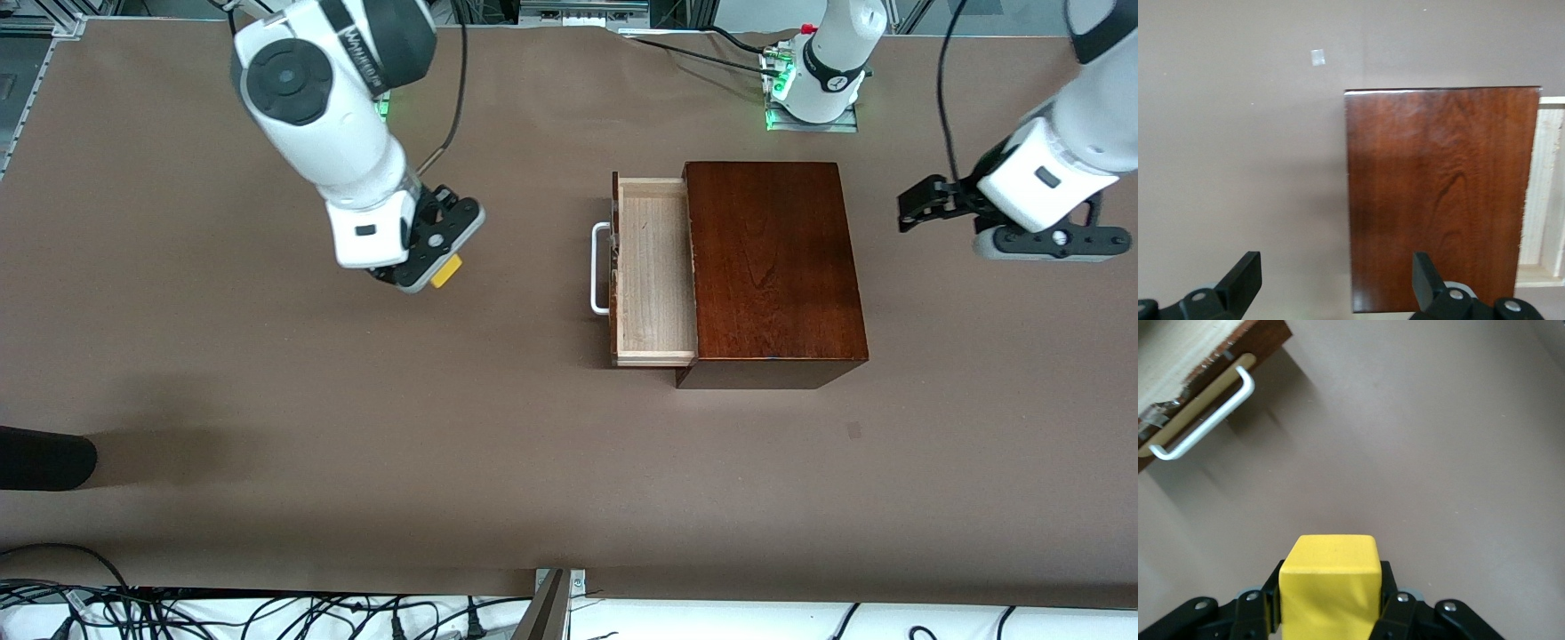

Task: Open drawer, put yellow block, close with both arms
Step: 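Carry the yellow cube with the right gripper over the open drawer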

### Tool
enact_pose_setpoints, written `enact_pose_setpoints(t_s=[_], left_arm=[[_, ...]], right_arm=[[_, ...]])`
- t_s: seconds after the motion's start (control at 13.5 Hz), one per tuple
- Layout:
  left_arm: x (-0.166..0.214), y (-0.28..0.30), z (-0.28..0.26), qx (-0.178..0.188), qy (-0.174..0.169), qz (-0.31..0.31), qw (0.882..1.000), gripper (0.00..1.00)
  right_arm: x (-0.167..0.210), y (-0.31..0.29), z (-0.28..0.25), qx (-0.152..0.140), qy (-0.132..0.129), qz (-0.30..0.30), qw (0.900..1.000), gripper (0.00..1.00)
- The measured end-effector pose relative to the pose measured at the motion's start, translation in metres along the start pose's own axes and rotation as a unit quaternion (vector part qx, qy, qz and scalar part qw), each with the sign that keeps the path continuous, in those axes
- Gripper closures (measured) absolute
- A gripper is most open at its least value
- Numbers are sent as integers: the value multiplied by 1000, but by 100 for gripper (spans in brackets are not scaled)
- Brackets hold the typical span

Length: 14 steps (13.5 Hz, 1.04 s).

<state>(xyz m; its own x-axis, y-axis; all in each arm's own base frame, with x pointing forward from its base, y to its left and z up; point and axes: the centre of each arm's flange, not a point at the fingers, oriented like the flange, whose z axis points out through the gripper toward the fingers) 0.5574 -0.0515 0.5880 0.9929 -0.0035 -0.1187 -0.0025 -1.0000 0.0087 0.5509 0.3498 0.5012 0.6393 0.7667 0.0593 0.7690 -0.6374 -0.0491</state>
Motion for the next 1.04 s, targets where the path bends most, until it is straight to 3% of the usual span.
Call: enact_pose_setpoints(t_s=[0.52, 1.04], left_arm=[[-5, -44, 5, -5, 9, 16, 1000, 0], [-9, -52, -3, -7, 17, 14, 1000, 0]], right_arm=[[56, -108, 15, 10, 13, -72, 997, 44], [106, -160, 33, 13, 42, -113, 993, 44]])
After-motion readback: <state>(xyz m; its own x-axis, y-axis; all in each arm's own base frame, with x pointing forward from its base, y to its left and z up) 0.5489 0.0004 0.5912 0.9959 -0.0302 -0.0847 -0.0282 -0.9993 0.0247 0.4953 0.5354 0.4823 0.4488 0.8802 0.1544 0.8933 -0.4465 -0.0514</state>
